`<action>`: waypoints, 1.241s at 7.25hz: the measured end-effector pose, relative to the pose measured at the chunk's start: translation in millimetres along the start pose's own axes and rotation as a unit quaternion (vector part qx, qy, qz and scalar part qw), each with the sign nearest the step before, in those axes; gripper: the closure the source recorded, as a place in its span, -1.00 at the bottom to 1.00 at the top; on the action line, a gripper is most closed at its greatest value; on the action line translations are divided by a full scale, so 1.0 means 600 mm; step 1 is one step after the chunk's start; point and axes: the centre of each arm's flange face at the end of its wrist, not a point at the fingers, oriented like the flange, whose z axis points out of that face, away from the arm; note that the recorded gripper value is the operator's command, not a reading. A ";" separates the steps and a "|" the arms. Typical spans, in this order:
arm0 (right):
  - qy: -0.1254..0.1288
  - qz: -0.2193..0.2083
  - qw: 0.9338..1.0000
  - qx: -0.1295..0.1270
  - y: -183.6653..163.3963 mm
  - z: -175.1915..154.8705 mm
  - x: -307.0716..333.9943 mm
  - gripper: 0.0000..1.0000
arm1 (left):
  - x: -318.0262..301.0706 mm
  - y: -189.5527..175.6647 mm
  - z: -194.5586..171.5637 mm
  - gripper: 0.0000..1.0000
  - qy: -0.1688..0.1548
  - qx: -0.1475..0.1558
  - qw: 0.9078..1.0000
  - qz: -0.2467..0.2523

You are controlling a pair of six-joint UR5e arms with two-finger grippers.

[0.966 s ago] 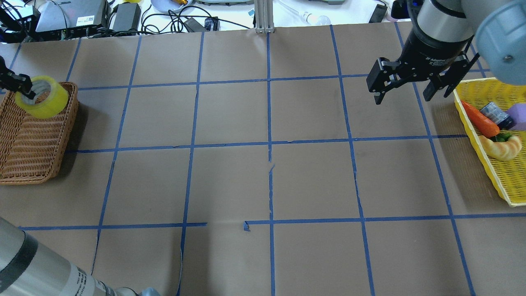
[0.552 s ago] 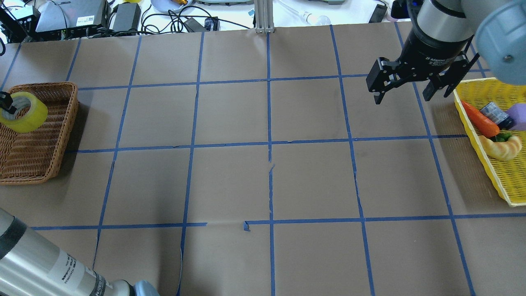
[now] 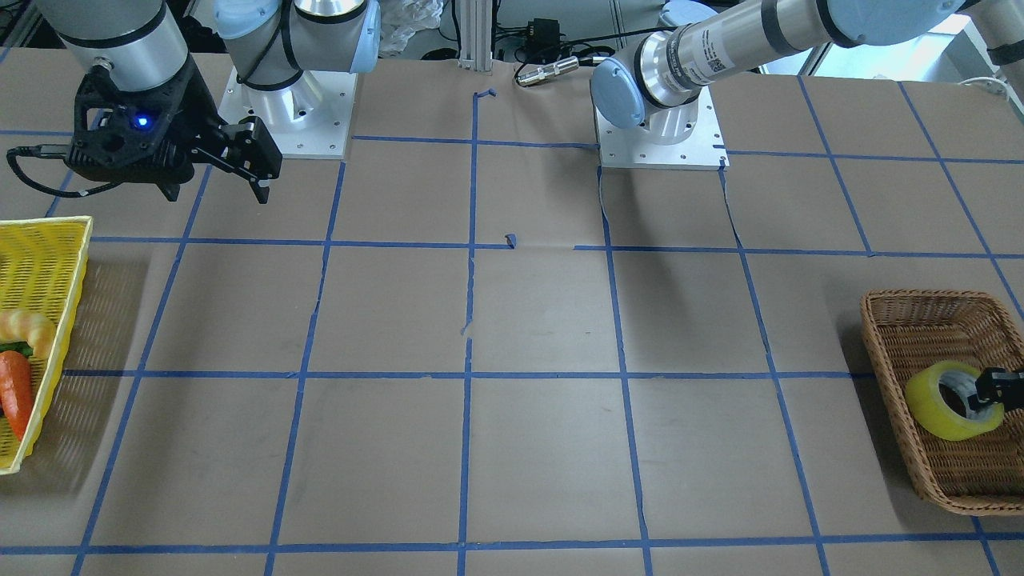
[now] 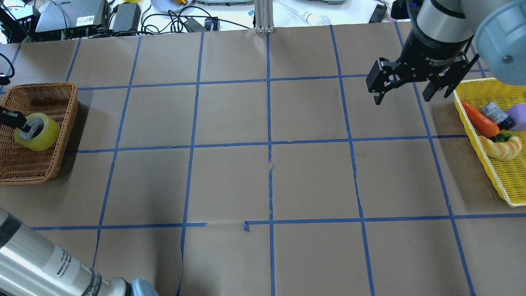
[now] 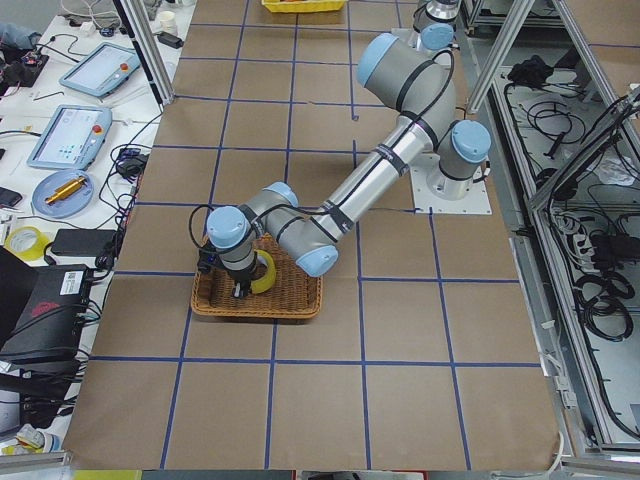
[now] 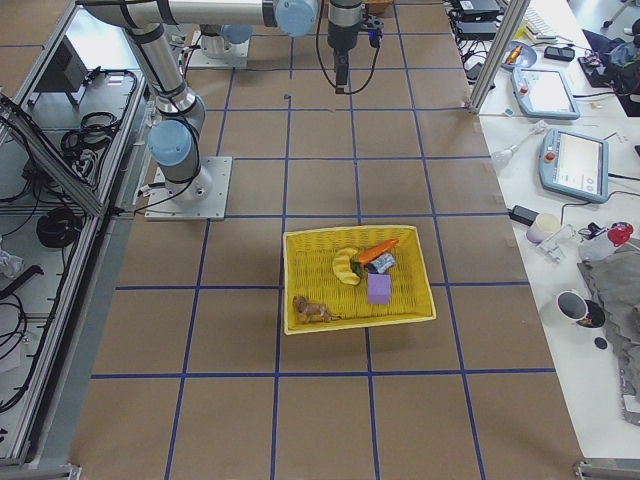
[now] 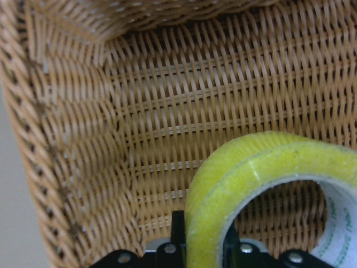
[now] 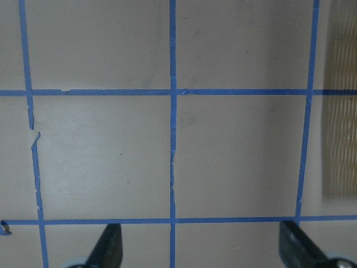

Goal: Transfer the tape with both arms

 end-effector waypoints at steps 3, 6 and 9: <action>0.001 0.000 1.000 -0.003 0.001 0.002 0.000 -1.00 | 0.088 -0.034 -0.116 -0.89 -0.001 0.014 1.000 -0.019; 0.001 0.001 1.000 -0.006 0.003 0.007 0.000 -1.00 | 0.478 -0.112 -0.354 -1.00 -0.003 0.032 0.997 -0.068; 0.001 0.001 1.000 -0.008 0.004 0.011 0.000 -1.00 | 0.833 -0.056 -0.470 -1.00 0.004 0.061 0.993 -0.100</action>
